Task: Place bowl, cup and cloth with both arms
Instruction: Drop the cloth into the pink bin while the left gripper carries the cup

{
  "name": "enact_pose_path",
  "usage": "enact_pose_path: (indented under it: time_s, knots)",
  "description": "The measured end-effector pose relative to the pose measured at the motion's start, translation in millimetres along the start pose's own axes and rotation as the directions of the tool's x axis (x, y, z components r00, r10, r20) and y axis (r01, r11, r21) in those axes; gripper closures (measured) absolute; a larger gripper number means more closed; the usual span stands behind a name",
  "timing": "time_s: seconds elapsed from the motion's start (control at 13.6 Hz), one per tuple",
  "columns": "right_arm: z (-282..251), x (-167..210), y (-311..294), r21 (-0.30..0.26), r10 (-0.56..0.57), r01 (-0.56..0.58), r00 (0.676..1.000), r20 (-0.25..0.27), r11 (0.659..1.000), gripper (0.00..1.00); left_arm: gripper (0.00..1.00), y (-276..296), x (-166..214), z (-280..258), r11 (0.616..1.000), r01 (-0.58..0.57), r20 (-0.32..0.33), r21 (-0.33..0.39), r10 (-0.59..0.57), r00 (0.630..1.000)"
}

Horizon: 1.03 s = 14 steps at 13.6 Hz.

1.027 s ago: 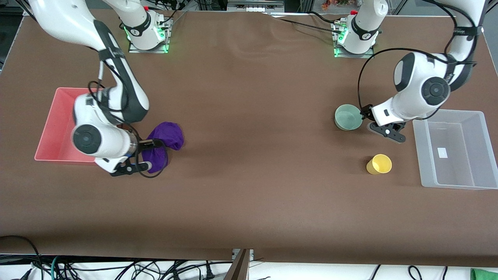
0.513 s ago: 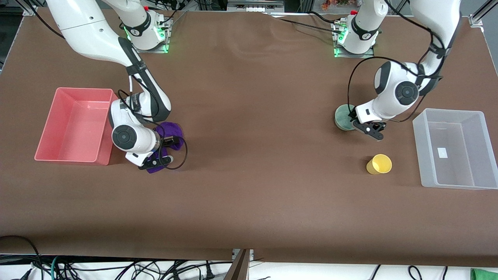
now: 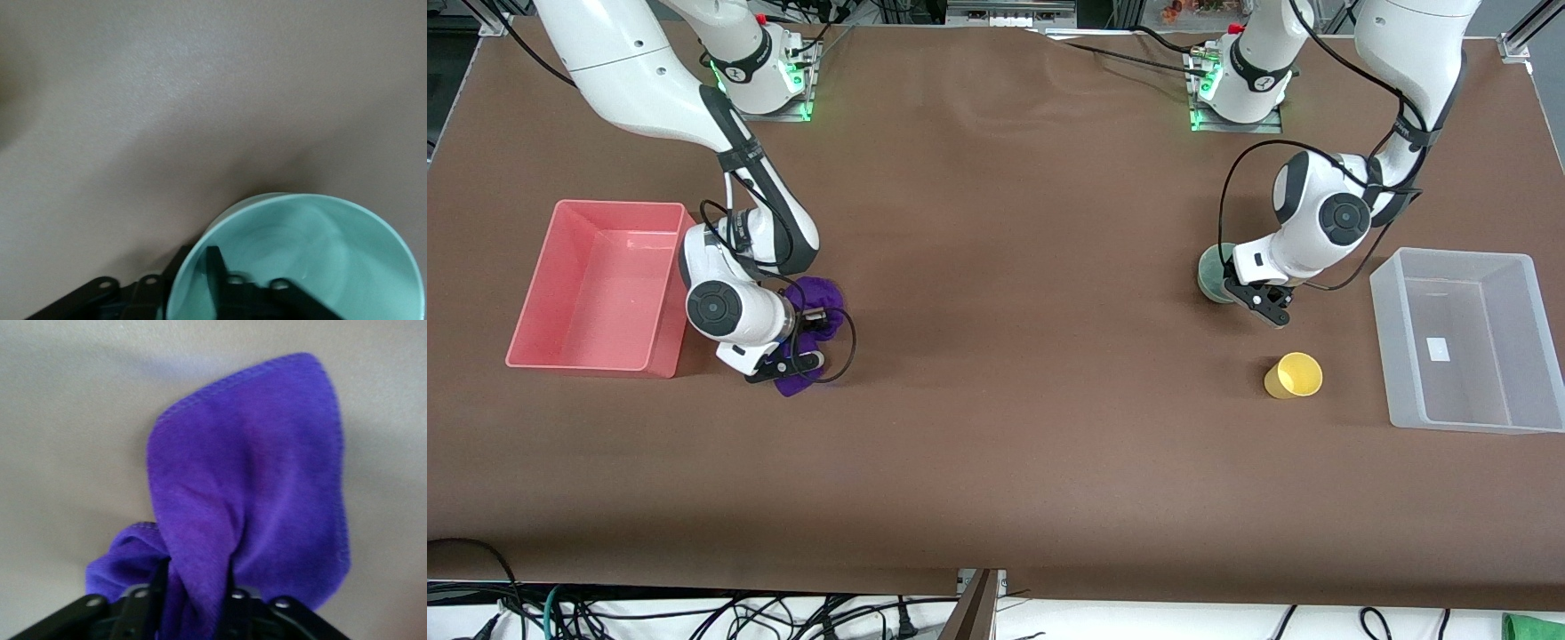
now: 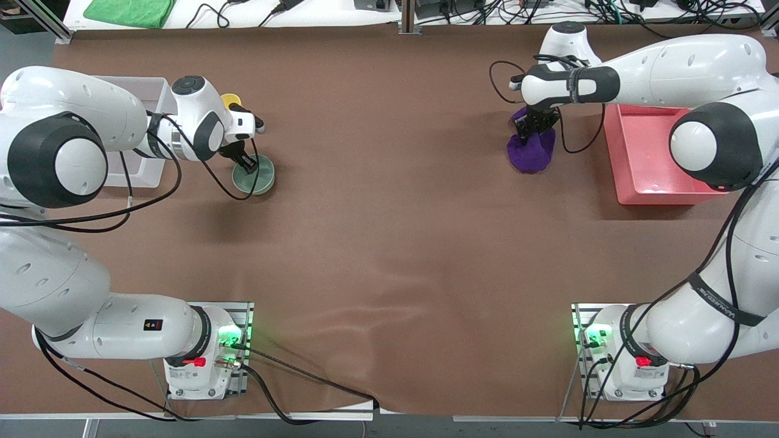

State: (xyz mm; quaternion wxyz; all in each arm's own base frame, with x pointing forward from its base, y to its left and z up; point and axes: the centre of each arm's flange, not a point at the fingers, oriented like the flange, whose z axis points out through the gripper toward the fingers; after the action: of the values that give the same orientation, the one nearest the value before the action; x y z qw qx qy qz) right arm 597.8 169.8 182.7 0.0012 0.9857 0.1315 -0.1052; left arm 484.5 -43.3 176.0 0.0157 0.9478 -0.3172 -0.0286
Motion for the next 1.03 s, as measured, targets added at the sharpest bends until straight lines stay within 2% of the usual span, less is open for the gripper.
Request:
enact_pose_path:
  time_s: [0.07, 0.15, 0.29, 0.37, 0.51, 0.73, 1.03]
  knots:
    - [-5.7, 2.3, 1.0, -0.001, -0.005, 0.005, 1.000, -0.012, 1.000, 0.86, 0.91, -4.2, 0.3, -6.0, 1.000, -0.012, -0.008, 0.006, 0.012, 1.000]
    - [-15.0, 4.9, 3.5, -0.002, -0.004, 0.004, 1.000, -0.029, 1.000, 0.89, 0.93, -8.3, 0.9, -14.0, 1.000, -0.018, -0.010, 0.008, 0.018, 1.000]
    - [-48.5, 7.7, 18.4, -0.008, -0.007, 0.007, 0.998, -0.058, 1.000, 0.89, 0.96, -21.4, 5.3, -45.3, 1.000, -0.023, 0.033, -0.015, 0.023, 0.999]
    - [-70.9, 6.1, 32.1, -0.009, -0.007, 0.006, 0.999, -0.054, 1.000, 0.89, 0.96, -33.1, 8.4, -69.6, 0.999, -0.030, 0.063, -0.035, 0.033, 0.997]
    - [-123.7, -4.4, 70.9, -0.005, -0.010, 0.010, 1.000, -0.019, 1.000, 0.89, 0.96, -72.0, 9.5, -132.9, 0.995, -0.059, 0.105, -0.078, 0.067, 0.992]
    - [-177.5, -40.2, 146.9, -0.001, 0.004, -0.004, 0.997, 0.075, 1.000, 0.89, 0.96, -147.3, -18.5, -195.9, 0.986, -0.125, 0.096, -0.107, 0.135, 0.986]
    - [-187.1, -98.3, 271.7, 0.007, 0.003, -0.004, 0.991, 0.133, 1.000, 0.89, 0.96, -270.8, -102.1, -188.6, 0.981, -0.176, 0.120, -0.078, 0.184, 0.976]
